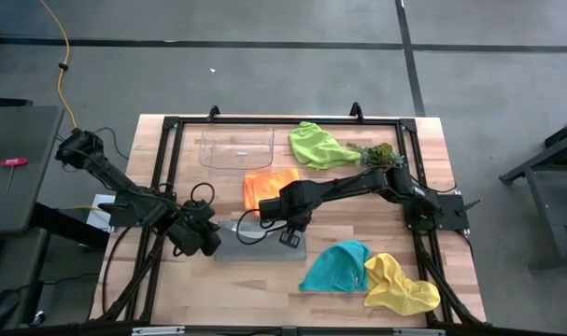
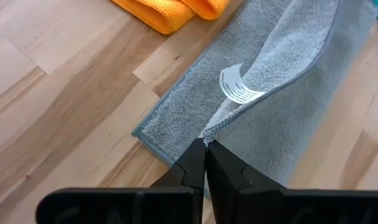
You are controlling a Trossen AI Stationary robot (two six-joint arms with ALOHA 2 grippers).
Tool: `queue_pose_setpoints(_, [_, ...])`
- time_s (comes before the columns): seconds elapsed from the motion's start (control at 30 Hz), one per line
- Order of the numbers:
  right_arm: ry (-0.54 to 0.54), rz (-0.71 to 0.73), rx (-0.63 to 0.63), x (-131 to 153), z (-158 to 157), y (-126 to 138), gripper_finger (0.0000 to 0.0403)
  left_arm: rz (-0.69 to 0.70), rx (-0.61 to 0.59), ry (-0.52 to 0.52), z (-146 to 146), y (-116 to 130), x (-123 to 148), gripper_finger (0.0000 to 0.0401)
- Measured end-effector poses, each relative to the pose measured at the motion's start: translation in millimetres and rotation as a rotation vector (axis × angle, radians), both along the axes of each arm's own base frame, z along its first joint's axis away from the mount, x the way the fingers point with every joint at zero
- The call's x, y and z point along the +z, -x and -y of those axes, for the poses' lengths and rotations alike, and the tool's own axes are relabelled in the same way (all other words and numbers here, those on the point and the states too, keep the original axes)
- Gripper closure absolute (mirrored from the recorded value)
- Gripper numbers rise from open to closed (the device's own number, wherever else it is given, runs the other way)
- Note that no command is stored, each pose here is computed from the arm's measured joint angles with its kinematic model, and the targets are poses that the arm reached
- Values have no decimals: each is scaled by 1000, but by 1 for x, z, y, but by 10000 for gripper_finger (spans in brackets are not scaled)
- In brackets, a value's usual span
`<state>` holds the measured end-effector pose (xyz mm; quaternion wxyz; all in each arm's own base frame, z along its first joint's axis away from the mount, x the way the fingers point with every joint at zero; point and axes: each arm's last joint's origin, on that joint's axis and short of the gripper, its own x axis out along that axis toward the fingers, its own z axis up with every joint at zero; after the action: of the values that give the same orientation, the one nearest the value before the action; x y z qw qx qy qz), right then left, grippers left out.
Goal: Fold microfiber towels
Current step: Fold the gray towel
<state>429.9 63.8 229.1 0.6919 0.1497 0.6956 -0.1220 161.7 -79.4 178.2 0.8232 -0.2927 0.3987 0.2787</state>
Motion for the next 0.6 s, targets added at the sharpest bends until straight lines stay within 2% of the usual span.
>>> queue_pose_setpoints(0.4, [0,-24,-142,0,0,2,403,13,16,-31,-1,0,0,372])
queue_pose_setpoints(0.6, [0,-23,-147,0,-1,2,403,19,21,-49,-2,0,0,360])
